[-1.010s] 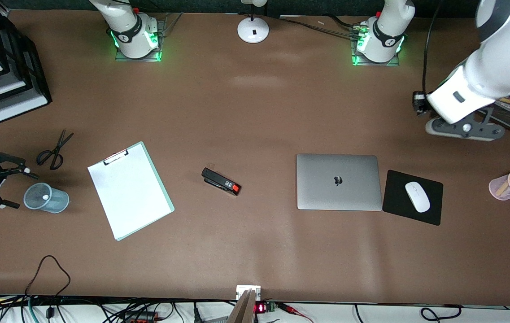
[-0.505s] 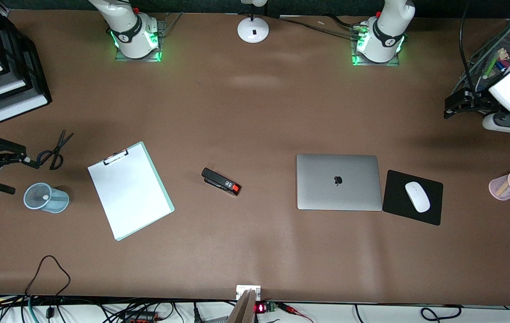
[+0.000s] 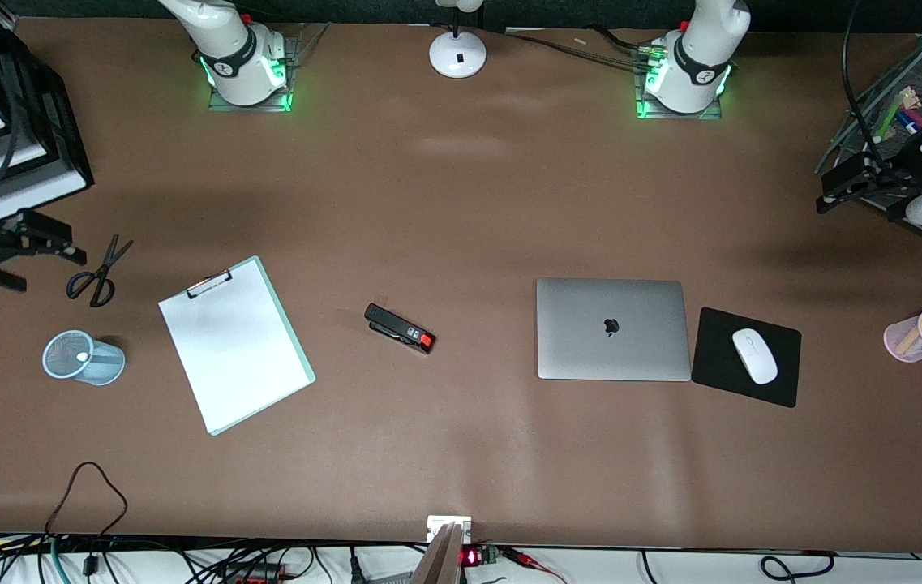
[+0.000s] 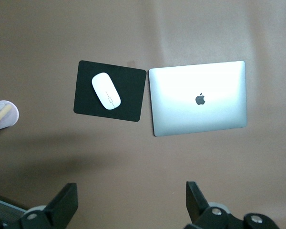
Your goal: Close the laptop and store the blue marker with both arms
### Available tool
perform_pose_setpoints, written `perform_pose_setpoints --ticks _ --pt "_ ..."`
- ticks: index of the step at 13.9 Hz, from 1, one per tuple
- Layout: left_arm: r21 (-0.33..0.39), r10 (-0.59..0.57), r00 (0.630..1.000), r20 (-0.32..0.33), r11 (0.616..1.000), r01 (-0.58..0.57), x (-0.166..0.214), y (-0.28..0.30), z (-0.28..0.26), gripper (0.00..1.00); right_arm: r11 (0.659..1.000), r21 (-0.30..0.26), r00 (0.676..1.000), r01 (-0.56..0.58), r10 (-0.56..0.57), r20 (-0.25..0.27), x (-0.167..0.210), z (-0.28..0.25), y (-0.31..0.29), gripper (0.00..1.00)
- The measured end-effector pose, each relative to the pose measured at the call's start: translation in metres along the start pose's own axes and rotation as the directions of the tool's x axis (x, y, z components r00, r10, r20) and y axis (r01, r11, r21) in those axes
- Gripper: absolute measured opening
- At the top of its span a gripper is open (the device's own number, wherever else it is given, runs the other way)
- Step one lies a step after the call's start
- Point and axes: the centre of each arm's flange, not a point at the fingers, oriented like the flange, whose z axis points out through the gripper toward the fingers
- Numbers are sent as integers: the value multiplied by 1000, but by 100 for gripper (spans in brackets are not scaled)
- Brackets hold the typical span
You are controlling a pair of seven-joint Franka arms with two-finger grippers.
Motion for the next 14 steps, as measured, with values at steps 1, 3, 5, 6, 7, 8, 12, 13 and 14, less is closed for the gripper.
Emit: perform_pose_setpoints --ticks 1,3,5,6,7,8,12,13,14 --pt "2 2 1000 0 1000 -2 -1 1 -1 100 999 -18 999 -43 44 26 -4 -6 -9 100" --pt "2 6 1000 7 1000 -6 -2 3 -3 100 994 -57 994 -94 97 55 -13 -17 -25 100" --pt "2 10 1000 13 1000 -10 -3 5 -3 100 985 -104 987 -136 143 68 -22 -23 -41 100" --pt "2 11 1000 18 1000 -11 -4 6 -3 100 980 -120 983 -160 169 74 -28 -23 -51 100" --pt "1 12 1000 25 1000 -12 -4 6 -3 100 975 -136 978 -178 190 81 -34 -21 -61 100" --pt "0 11 999 30 1000 -11 -5 7 -3 100 970 -148 975 -192 206 87 -40 -19 -69 100" --pt "2 4 1000 23 1000 -4 -5 3 -7 100 960 -164 965 -228 246 96 -61 -15 -90 100" --pt "2 3 1000 21 1000 -3 -5 2 -9 100 960 -169 967 -224 241 86 -63 -20 -97 100" --pt "2 2 1000 22 1000 -2 -5 2 -9 100 961 -172 970 -218 233 72 -65 -27 -104 100"
